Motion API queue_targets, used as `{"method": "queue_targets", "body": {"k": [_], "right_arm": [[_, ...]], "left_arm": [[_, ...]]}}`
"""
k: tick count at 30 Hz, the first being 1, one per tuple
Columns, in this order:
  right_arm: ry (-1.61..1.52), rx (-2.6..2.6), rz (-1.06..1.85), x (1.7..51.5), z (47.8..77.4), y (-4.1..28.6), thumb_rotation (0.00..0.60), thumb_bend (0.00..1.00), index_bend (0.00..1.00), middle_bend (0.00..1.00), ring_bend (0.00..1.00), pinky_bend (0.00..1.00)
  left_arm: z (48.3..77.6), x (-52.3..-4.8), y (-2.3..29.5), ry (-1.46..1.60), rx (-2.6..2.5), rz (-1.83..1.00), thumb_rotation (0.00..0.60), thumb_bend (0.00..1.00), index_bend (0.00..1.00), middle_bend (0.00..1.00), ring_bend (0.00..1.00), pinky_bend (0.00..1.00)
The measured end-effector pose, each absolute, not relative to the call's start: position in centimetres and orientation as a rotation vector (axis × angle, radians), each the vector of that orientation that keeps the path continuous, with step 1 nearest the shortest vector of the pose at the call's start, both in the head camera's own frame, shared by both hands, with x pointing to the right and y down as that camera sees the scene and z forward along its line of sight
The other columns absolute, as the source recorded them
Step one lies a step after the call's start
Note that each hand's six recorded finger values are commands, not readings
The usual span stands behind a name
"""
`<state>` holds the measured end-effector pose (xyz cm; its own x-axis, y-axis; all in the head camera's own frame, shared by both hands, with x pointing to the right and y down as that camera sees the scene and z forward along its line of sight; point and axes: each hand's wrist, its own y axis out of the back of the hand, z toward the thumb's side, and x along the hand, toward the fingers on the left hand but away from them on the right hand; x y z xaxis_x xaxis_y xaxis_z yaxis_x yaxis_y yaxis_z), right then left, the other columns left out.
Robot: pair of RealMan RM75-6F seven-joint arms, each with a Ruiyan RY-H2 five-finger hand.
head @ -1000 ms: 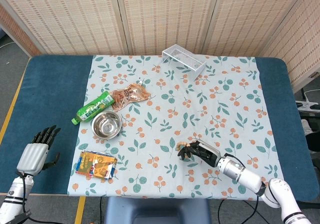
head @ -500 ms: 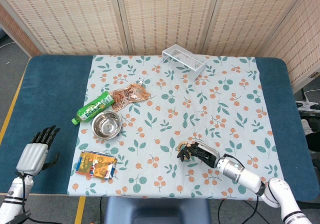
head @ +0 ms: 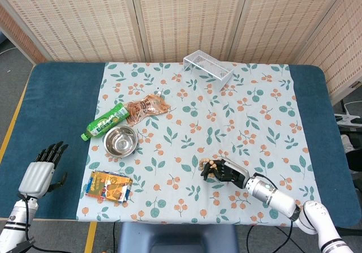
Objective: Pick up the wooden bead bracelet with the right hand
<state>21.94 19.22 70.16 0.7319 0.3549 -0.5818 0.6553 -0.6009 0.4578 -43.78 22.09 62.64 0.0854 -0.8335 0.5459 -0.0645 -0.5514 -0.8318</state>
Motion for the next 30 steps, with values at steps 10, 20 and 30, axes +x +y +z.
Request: {"method": "queue_targets", "body": {"k": [10, 20, 30], "right_arm": [[0.777, 2.342, -0.685, 22.1, 70.1, 18.6, 0.6, 1.0, 0.46, 0.44, 0.22, 0.24], [0.888, 2.709, -1.293, 24.1, 71.6, 15.8, 0.6, 1.0, 0.52, 0.44, 0.24, 0.25], [0.674, 2.989, -2.072, 25.1, 72.4, 13.3, 0.6, 1.0, 0.4, 0.44, 0.23, 0.25]], "left_arm": [[62.6, -43.8, 22.1, 0.894, -1.725, -1.527, 0.6, 0.46, 0.0, 0.0, 0.01, 0.14], [62.6, -43.7, 22.1, 0.891, -1.731, -1.525, 0.6, 0.46, 0.0, 0.0, 0.01, 0.15], [62.6, -43.6, 22.2, 0.887, -1.731, -1.524, 0.6, 0.46, 0.0, 0.0, 0.01, 0.15]]}}
